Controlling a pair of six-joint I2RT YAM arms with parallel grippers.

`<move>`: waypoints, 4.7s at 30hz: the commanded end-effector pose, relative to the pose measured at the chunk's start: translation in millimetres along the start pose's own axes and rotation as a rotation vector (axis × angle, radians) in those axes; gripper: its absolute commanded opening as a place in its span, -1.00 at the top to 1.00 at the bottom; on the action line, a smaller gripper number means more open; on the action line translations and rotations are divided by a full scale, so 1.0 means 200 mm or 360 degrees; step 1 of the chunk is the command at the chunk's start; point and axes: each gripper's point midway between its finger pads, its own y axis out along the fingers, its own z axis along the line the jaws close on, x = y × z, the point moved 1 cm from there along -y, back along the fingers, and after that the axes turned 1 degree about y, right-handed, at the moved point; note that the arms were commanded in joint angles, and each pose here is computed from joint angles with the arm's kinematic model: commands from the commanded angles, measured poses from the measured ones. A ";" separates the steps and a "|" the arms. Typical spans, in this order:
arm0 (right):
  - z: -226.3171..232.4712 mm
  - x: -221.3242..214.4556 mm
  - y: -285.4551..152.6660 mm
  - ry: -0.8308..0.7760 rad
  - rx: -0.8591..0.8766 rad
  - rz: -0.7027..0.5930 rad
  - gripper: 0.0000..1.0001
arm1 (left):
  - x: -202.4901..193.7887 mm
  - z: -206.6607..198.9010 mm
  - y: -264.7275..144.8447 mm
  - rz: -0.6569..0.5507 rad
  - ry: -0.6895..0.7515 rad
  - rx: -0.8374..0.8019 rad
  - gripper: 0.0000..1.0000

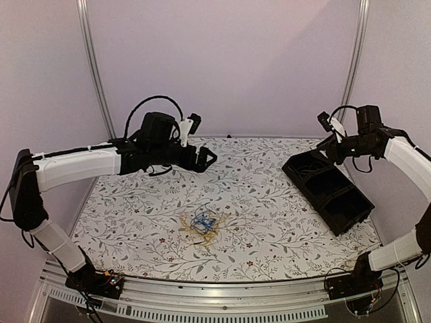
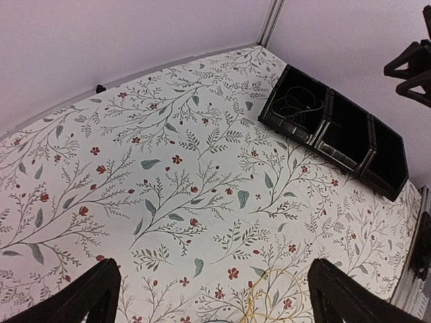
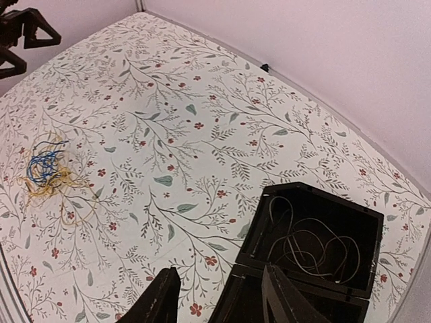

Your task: Untangle the cables

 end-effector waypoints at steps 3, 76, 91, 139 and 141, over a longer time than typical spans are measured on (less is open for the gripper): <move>0.36 0.07 -0.08 -0.0218 0.0423 -0.0307 -0.12 | 0.17 0.03 -0.37 -0.0316 0.0178 0.0544 -0.99; 1.27 1.18 -0.50 -0.0832 0.1161 -0.0785 1.00 | -0.98 0.16 0.39 0.0368 -0.0560 0.0142 -0.08; 0.45 1.42 -1.01 -0.0767 0.0241 -0.1079 1.00 | -0.97 0.19 0.32 0.0340 -0.0545 0.0178 -0.07; -0.61 0.27 0.01 0.0013 -0.0221 -0.0242 1.00 | -0.56 0.07 0.05 0.0101 -0.0428 0.0085 -0.21; -0.59 0.33 -0.06 -0.0022 -0.0255 -0.0285 1.00 | -0.56 0.07 0.05 0.0101 -0.0424 0.0087 -0.21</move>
